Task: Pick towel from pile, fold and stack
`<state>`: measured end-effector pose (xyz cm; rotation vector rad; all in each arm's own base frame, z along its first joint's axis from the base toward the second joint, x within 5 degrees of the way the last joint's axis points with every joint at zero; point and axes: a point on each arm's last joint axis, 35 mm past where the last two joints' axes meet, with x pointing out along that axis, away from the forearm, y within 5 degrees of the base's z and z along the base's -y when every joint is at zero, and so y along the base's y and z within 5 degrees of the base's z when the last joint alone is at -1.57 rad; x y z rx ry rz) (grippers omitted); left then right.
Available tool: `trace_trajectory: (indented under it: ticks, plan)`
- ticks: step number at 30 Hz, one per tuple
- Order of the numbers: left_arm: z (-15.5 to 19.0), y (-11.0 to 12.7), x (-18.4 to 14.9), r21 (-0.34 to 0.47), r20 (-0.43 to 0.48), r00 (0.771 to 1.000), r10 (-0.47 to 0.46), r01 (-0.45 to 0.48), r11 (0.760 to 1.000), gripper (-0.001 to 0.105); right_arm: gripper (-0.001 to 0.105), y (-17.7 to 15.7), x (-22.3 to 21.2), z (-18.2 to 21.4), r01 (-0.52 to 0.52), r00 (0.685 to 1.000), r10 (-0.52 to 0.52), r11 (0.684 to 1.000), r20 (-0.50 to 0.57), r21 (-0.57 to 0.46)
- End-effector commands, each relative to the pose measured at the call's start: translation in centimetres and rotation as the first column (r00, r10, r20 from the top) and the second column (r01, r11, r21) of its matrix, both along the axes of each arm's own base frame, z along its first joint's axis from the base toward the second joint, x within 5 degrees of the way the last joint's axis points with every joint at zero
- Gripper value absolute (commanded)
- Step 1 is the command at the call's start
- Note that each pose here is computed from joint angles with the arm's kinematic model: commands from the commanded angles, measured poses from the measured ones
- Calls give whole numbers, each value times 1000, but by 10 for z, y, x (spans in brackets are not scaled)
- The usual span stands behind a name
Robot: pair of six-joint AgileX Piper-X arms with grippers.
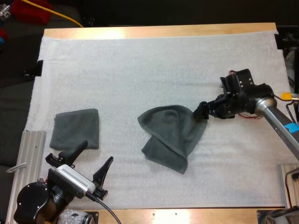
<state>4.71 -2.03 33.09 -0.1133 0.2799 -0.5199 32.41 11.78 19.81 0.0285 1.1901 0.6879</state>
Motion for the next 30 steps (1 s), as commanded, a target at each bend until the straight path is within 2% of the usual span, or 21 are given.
trace_trajectory:
  ticks: [1,13,18,24,30]
  plan:
    - [2,0,-1,-10,-1,1000,-8,8,1000,70,77,0,3,-3,14,1000,-15,999,23,29]
    - [2,0,-1,-10,-1,1000,-8,8,1000,70,77,4,13,-51,37,996,-36,999,-86,2]
    - [2,0,-1,-10,-1,1000,-8,8,1000,70,76,6,14,-57,21,994,-15,998,-113,53]
    - [2,0,-1,-10,-1,1000,-8,8,1000,70,58,7,12,-57,11,990,2,996,-139,86]
    - [2,0,-1,-10,-1,1000,-8,8,1000,70,56,6,10,-60,13,986,0,997,-164,77]
